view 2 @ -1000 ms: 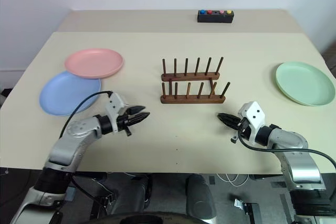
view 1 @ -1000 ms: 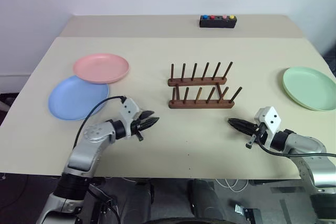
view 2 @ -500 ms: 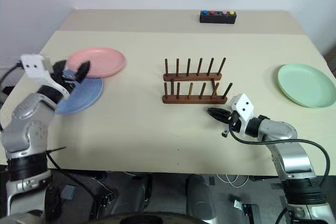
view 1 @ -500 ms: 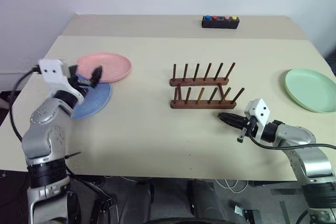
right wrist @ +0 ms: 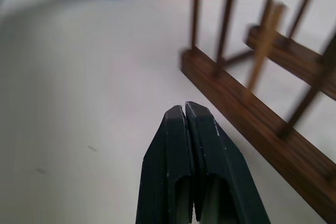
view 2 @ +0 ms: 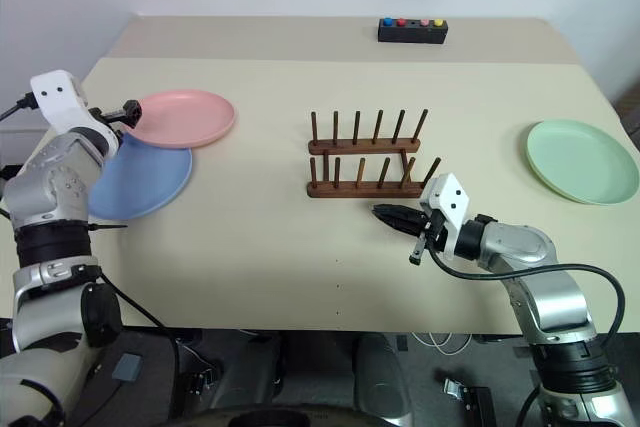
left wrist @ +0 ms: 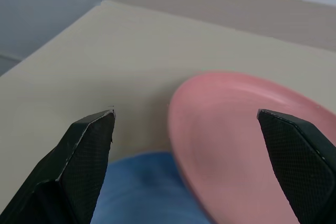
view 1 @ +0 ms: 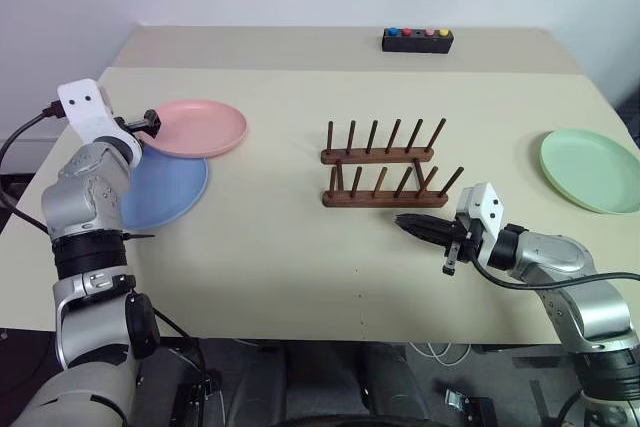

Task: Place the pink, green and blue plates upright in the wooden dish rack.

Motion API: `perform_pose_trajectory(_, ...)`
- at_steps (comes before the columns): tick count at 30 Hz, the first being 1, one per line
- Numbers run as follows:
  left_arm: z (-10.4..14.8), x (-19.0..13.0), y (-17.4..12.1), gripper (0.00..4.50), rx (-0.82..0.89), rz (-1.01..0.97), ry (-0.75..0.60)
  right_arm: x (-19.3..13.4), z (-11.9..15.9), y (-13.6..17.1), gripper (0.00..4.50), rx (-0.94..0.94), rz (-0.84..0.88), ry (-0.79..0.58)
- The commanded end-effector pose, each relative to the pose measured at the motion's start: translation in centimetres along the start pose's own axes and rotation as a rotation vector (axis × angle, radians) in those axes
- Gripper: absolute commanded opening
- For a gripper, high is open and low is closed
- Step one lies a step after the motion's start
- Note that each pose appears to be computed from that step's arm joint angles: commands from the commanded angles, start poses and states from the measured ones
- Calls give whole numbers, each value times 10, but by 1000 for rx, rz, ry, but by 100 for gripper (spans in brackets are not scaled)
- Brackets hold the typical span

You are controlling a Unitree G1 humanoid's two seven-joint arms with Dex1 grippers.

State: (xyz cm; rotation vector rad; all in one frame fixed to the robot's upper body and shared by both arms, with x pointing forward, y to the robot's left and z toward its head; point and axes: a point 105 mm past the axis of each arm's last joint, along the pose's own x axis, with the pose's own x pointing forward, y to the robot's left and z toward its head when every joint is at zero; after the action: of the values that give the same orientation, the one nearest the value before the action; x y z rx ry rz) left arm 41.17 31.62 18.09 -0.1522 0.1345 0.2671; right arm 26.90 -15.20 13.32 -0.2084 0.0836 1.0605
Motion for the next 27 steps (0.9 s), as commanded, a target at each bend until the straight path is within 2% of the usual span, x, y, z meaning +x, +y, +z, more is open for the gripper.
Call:
perform_pose_trajectory(1,18,6,1,444,20,19,-28,1,21,5,0,-51,30,-51)
perform_pose_trajectory(11,8,24,-9,444,-53,12,84,2,14,5,0,-51,25,-53)
perform_pose_trajectory(14,3,26,-7,367,-83,35,121,0,13,3,0,-55,14,-54)
perform_pose_trajectory(21,8,27,-6,20,-100,50,86,-2,12,3,0,-61,9,-56)
perform_pose_trajectory(22,9,27,-6,3,-100,49,82,-2,12,3,0,-61,9,-55)
perform_pose_trajectory(27,18,25,-17,3,-94,-11,50,0,20,7,0,-81,18,-62)
